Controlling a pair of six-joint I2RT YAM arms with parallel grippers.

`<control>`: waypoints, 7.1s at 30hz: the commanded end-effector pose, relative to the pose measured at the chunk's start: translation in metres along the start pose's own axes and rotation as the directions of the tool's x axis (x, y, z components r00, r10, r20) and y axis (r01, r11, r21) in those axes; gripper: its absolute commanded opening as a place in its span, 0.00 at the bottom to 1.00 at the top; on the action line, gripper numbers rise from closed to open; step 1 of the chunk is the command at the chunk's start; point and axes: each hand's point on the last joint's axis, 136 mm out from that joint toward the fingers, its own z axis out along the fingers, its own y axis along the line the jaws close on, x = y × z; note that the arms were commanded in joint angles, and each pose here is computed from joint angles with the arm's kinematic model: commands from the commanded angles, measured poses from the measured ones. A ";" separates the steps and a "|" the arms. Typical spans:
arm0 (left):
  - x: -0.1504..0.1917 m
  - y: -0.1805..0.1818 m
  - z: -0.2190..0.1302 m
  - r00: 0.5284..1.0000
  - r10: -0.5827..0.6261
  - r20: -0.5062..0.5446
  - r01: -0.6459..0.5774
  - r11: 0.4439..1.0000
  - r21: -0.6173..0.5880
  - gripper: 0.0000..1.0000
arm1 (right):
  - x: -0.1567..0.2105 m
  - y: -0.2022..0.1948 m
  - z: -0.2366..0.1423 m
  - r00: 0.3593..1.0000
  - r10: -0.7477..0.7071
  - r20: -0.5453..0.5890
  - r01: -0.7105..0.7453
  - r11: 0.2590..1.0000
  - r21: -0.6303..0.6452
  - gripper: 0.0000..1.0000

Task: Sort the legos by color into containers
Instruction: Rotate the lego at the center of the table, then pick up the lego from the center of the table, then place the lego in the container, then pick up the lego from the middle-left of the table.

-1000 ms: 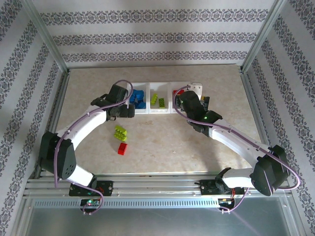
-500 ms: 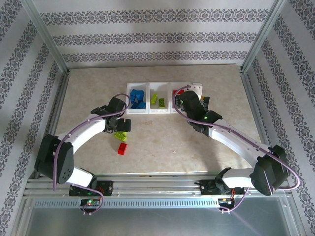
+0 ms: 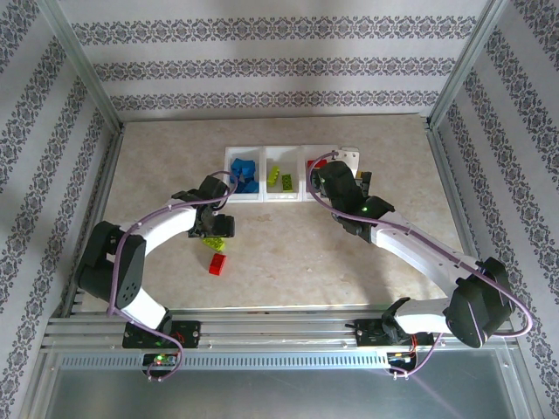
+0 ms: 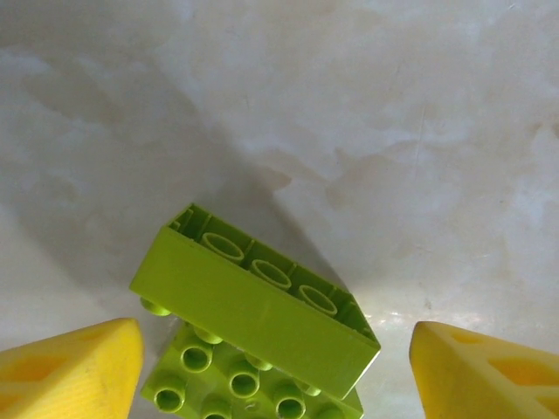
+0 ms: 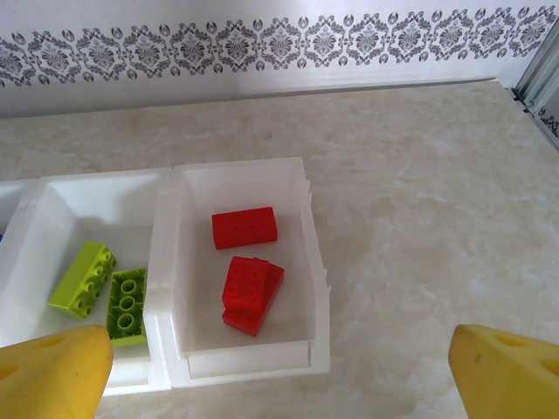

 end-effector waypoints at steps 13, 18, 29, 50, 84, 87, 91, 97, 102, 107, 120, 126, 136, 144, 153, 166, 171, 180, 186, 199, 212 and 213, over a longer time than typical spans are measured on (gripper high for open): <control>-0.030 -0.022 0.012 0.999 0.003 0.052 -0.006 0.998 0.056 0.70 | 0.005 0.003 0.011 0.999 0.030 -0.015 -0.030 1.000 -0.002 0.98; -0.031 -0.017 0.018 0.999 0.001 0.046 -0.002 1.000 0.024 0.65 | 0.005 0.001 0.010 0.999 0.036 -0.012 -0.036 0.999 0.002 0.98; -0.027 -0.012 0.023 1.000 0.004 0.028 -0.004 1.000 -0.009 0.46 | 0.005 -0.001 0.009 0.999 0.037 -0.012 -0.037 0.999 0.005 0.98; -0.038 -0.013 0.015 0.998 0.010 0.061 -0.009 1.000 -0.013 0.17 | 0.007 -0.006 0.007 0.999 0.048 -0.006 -0.048 0.999 0.017 0.98; -0.125 -0.089 -0.082 0.919 0.029 0.394 -0.117 0.973 0.200 0.15 | 0.030 -0.028 0.006 0.991 0.130 -0.025 -0.128 0.989 0.076 0.98; -0.141 -0.111 -0.088 0.902 0.069 0.427 -0.171 0.964 0.205 0.15 | 0.029 -0.029 0.005 0.991 0.135 -0.021 -0.133 0.988 0.078 0.98; -0.161 -0.138 -0.089 0.883 0.135 0.450 -0.241 0.952 0.188 0.16 | 0.028 -0.031 0.003 0.989 0.145 -0.014 -0.144 0.986 0.079 0.98; -0.184 -0.175 -0.078 0.866 0.208 0.455 -0.314 0.934 0.169 0.16 | 0.027 -0.040 -0.004 0.988 0.156 0.008 -0.156 0.983 0.093 0.98; -0.201 -0.191 -0.055 0.866 0.246 0.436 -0.338 0.930 0.146 0.16 | 0.025 -0.044 -0.008 0.988 0.156 0.019 -0.157 0.983 0.092 0.99; -0.212 -0.205 -0.035 0.871 0.264 0.414 -0.348 0.927 0.142 0.16 | 0.025 -0.045 -0.010 0.987 0.159 0.023 -0.161 0.983 0.092 0.98; -0.222 -0.216 -0.006 0.878 0.293 0.377 -0.354 0.930 0.101 0.24 | 0.031 -0.048 -0.009 0.986 0.169 0.015 -0.169 0.981 0.098 0.98; -0.222 -0.217 0.006 0.884 0.297 0.362 -0.353 0.930 0.098 0.25 | 0.033 -0.048 -0.008 0.986 0.169 0.013 -0.169 0.981 0.099 0.98; -0.223 -0.218 0.016 0.887 0.301 0.350 -0.352 0.932 0.089 0.31 | 0.035 -0.048 -0.005 0.986 0.167 0.005 -0.166 0.980 0.106 0.98; -0.227 -0.222 0.002 0.882 0.300 0.365 -0.357 0.928 0.101 0.35 | 0.034 -0.047 -0.004 0.986 0.168 0.003 -0.167 0.980 0.103 0.98; -0.236 -0.220 -0.048 0.857 0.273 0.437 -0.354 0.928 0.116 0.51 | 0.035 -0.047 -0.004 0.985 0.170 0.001 -0.169 0.981 0.097 0.98; -0.223 -0.189 -0.131 0.800 0.173 0.575 -0.300 0.944 0.134 0.78 | 0.035 -0.040 -0.001 0.987 0.161 -0.012 -0.160 0.984 0.076 0.98; -0.200 -0.148 -0.144 0.797 0.127 0.590 -0.212 0.974 0.076 1.00 | 0.035 -0.038 0.000 0.987 0.162 -0.014 -0.160 0.984 0.073 0.98; -0.109 -0.057 -0.119 0.879 0.130 0.458 -0.091 0.990 -0.105 1.00 | 0.036 -0.037 0.001 0.987 0.158 -0.015 -0.156 0.985 0.069 0.98; -0.041 -0.016 -0.087 0.953 0.081 0.293 -0.037 0.988 -0.153 1.00 | 0.034 -0.035 0.001 0.986 0.166 -0.014 -0.165 0.984 0.061 0.98; 0.024 0.001 -0.031 0.994 -0.053 0.100 0.067 0.987 -0.143 0.91 | 0.036 -0.027 0.004 0.987 0.161 -0.029 -0.159 0.986 0.045 0.98; 0.034 -0.006 -0.003 0.996 -0.085 0.022 0.087 0.989 -0.120 0.88 | 0.040 -0.029 0.006 0.987 0.159 -0.035 -0.157 0.986 0.055 0.98; 0.034 -0.007 -0.002 0.996 -0.086 0.019 0.088 0.989 -0.117 0.88 | 0.039 -0.029 0.006 0.987 0.160 -0.032 -0.158 0.986 0.056 0.98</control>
